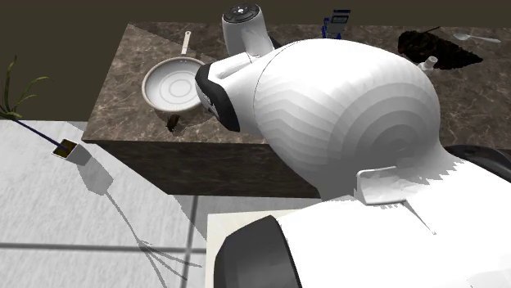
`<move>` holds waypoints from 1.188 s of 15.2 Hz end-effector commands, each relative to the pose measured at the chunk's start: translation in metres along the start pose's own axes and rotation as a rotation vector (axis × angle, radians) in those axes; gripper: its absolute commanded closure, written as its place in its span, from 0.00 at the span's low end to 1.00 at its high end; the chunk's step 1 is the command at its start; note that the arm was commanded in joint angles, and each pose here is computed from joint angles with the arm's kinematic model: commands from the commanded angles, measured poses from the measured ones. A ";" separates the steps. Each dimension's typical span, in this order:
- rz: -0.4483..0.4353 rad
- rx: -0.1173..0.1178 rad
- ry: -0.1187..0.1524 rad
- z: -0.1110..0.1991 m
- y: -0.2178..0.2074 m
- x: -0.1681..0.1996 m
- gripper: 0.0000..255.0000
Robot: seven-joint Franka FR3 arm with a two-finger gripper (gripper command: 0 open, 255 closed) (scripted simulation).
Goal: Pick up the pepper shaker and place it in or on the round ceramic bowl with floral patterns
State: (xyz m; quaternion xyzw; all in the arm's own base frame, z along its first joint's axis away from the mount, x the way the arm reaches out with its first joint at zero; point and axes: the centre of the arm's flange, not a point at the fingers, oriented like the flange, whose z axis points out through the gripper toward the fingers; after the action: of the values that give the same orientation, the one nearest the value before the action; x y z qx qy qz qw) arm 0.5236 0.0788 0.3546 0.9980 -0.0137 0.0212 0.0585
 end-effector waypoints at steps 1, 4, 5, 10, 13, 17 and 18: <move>0.000 0.000 0.000 0.000 0.000 0.000 1.00; 0.000 0.000 0.000 0.000 0.000 0.000 1.00; 0.000 0.000 0.000 0.000 0.000 0.000 1.00; 0.000 0.000 0.000 0.000 0.000 0.000 1.00; 0.000 0.000 0.000 -0.016 0.002 0.001 1.00; 0.000 0.000 0.000 -0.037 0.004 0.002 1.00; 0.000 0.000 0.000 -0.042 0.005 0.002 1.00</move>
State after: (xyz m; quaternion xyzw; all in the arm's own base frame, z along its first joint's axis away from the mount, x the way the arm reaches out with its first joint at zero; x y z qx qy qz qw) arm 0.5236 0.0787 0.3908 0.9980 -0.0137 0.0214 0.0584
